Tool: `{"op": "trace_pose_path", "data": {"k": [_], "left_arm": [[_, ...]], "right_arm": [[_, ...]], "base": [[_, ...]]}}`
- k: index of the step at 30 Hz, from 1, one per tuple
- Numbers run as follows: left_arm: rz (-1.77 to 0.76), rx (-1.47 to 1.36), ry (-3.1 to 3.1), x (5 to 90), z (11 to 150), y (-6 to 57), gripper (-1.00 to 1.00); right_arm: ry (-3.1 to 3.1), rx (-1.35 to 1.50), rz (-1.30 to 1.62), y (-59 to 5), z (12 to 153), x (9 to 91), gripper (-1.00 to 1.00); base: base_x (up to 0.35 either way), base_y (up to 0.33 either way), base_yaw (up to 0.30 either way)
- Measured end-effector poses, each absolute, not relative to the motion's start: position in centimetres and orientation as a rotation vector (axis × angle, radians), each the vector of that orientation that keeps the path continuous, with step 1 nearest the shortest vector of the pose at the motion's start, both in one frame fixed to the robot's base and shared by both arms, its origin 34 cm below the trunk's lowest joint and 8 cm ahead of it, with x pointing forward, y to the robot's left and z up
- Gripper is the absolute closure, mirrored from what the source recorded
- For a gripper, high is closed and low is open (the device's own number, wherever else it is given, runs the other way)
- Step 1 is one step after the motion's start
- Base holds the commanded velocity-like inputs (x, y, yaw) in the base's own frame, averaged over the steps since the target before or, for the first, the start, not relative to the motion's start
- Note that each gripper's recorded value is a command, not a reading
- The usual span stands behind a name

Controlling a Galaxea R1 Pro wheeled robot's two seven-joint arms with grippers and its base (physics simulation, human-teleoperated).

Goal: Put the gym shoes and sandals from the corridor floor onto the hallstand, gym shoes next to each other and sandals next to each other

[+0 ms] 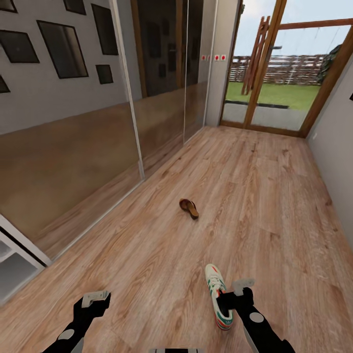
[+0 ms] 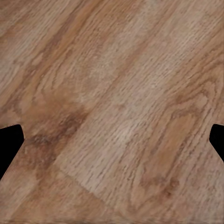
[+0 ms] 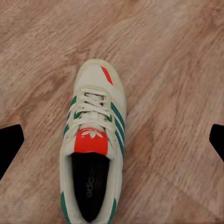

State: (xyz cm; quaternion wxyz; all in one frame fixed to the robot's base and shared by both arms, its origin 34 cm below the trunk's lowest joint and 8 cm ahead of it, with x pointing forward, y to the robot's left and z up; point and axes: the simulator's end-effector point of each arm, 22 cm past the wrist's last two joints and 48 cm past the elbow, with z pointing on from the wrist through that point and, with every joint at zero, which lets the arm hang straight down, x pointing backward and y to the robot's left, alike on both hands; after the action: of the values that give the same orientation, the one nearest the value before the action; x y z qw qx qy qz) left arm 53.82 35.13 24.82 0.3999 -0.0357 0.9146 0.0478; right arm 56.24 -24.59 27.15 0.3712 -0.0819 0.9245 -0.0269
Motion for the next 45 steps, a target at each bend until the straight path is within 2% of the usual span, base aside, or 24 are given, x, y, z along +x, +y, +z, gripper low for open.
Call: {"op": "trace_pose_path", "data": {"k": [45], "left_arm": [[0.115, -0.077, 2.203, 54.8, 24.2, 34.7, -1.00]], "right_arm": [[2.369, -0.206, -0.071, -24.7, 24.7, 55.6, -1.00]], "base": [[-0.011, 0.010, 0.001]]}}
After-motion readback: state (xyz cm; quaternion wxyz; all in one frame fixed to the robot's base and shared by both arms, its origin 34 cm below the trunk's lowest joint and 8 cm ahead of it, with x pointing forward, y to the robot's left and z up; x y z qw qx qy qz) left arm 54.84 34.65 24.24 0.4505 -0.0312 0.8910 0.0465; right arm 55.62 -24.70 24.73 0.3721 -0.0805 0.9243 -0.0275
